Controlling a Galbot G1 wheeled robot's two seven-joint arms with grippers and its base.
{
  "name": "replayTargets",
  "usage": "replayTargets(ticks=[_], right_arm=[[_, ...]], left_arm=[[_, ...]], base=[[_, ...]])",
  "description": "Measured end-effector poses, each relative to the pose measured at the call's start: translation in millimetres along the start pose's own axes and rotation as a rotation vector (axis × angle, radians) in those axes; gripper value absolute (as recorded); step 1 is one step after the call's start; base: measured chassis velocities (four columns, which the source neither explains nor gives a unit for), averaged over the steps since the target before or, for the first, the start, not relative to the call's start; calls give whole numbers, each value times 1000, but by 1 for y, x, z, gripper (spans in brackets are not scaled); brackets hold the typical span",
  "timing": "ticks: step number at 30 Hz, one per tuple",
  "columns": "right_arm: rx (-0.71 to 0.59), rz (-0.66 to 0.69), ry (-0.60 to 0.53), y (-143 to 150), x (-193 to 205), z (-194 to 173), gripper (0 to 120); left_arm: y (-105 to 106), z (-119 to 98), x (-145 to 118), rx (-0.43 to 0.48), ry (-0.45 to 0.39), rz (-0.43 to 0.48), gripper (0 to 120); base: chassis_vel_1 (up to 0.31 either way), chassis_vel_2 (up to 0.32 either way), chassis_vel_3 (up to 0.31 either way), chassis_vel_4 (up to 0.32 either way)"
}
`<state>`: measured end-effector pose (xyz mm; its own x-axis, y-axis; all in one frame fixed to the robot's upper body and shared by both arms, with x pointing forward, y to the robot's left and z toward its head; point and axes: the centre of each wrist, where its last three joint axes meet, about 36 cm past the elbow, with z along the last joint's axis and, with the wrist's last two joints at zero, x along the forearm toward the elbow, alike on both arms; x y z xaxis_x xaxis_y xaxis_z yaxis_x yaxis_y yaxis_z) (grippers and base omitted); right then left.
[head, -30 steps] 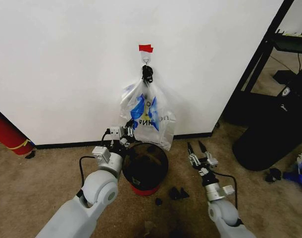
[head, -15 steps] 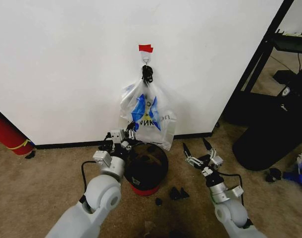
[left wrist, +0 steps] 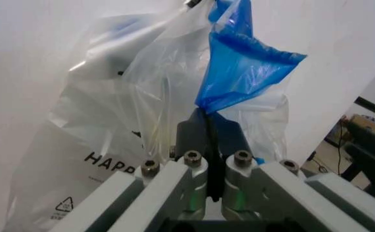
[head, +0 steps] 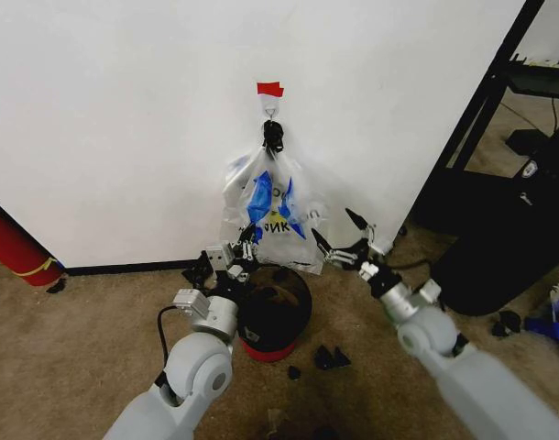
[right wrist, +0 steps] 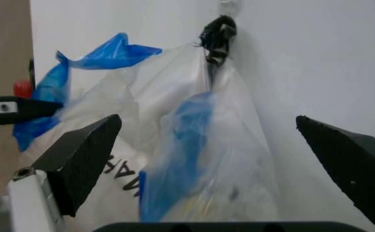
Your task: Pick up the garbage bag from the wall and place it over the trash bin.
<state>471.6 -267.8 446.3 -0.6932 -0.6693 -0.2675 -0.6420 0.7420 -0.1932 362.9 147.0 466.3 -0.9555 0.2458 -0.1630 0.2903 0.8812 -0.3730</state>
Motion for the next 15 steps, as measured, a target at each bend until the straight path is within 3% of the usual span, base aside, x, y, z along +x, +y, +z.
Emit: replayTargets(ticks=[4,15], right_arm=[[116,-105,41,-18,-27,-16,100],[321,-293,170,-26,-56,-11,100]], left_arm=[[-3,3,1,-2,3,5,0],[-2,2,-2,-9,2,9,0]], base=[[0,0,0,0],[0,0,0,0]])
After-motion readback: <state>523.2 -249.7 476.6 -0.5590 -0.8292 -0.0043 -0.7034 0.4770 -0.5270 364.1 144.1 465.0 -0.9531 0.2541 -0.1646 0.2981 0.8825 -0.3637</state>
